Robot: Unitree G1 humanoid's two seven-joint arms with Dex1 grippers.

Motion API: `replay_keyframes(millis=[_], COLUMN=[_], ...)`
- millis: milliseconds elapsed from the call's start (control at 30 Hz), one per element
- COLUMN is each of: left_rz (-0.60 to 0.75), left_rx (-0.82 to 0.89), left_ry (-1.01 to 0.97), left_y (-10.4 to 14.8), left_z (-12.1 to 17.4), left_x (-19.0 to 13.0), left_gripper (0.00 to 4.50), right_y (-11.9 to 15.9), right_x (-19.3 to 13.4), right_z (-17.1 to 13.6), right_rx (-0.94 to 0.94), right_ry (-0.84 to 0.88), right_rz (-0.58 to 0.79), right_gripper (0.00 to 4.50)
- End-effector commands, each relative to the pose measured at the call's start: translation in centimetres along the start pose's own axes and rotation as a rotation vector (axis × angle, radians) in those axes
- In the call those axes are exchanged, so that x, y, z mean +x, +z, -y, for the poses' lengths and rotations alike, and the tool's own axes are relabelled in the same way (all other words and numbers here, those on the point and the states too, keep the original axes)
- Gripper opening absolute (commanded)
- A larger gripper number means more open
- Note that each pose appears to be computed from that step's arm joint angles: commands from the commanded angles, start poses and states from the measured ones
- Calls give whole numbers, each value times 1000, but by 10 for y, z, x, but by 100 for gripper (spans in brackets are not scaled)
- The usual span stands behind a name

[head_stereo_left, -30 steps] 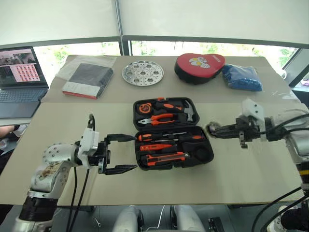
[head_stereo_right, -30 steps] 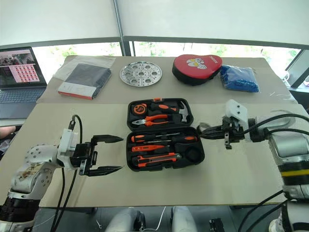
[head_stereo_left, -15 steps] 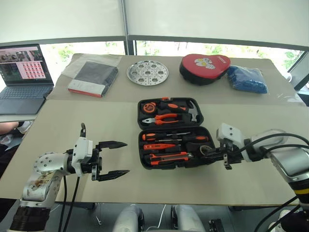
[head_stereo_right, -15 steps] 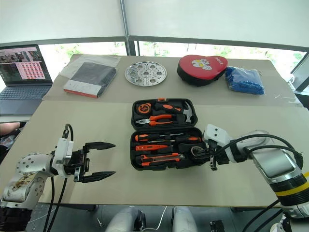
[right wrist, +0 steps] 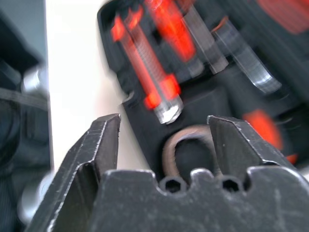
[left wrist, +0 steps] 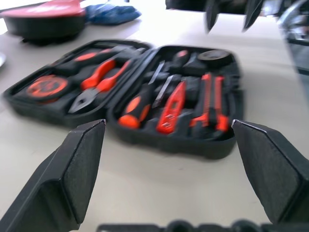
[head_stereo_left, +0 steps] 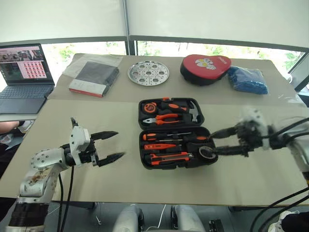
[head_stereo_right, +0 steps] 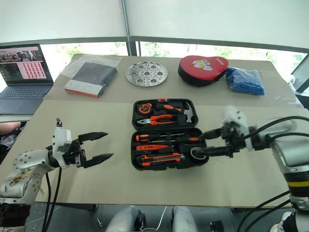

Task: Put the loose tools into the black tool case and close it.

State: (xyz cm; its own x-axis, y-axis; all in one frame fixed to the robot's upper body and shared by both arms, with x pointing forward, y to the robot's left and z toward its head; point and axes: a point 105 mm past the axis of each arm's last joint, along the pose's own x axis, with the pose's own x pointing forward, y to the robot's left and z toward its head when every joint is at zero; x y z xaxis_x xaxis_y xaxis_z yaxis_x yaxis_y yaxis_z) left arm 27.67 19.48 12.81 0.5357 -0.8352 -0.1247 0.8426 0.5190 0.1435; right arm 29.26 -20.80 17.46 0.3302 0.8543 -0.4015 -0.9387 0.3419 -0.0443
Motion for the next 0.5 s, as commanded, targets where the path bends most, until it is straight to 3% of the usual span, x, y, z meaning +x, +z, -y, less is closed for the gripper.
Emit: replay_keyframes(millis=[33, 167, 267, 300, 367, 500], left_rz=[-23, -70, -30, -3, 25, 42], left_rx=[-7, -38, -4, 17, 24, 57], left_ry=[102, 194, 159, 136, 70, -58], left_y=[0, -10, 0, 5, 10, 13], left_z=[-16, -33, -30, -27, -17, 2], left_x=[4, 20, 35, 36, 34, 27], left_gripper=[267, 136, 19, 0, 0, 0], right_y=[-11, -43, -39, -35, -27, -12], right_x=[-11, -7, 8, 9, 7, 3], right_z=[30, 60, 54, 52, 47, 27], right_rx=[-44, -179, -184, -197, -226, -255], right_ry=[-186, -386, -334, -320, -295, -178], right_rz=[37, -82, -24, -8, 33, 95], right_gripper=[305, 216, 102, 68, 7, 7])
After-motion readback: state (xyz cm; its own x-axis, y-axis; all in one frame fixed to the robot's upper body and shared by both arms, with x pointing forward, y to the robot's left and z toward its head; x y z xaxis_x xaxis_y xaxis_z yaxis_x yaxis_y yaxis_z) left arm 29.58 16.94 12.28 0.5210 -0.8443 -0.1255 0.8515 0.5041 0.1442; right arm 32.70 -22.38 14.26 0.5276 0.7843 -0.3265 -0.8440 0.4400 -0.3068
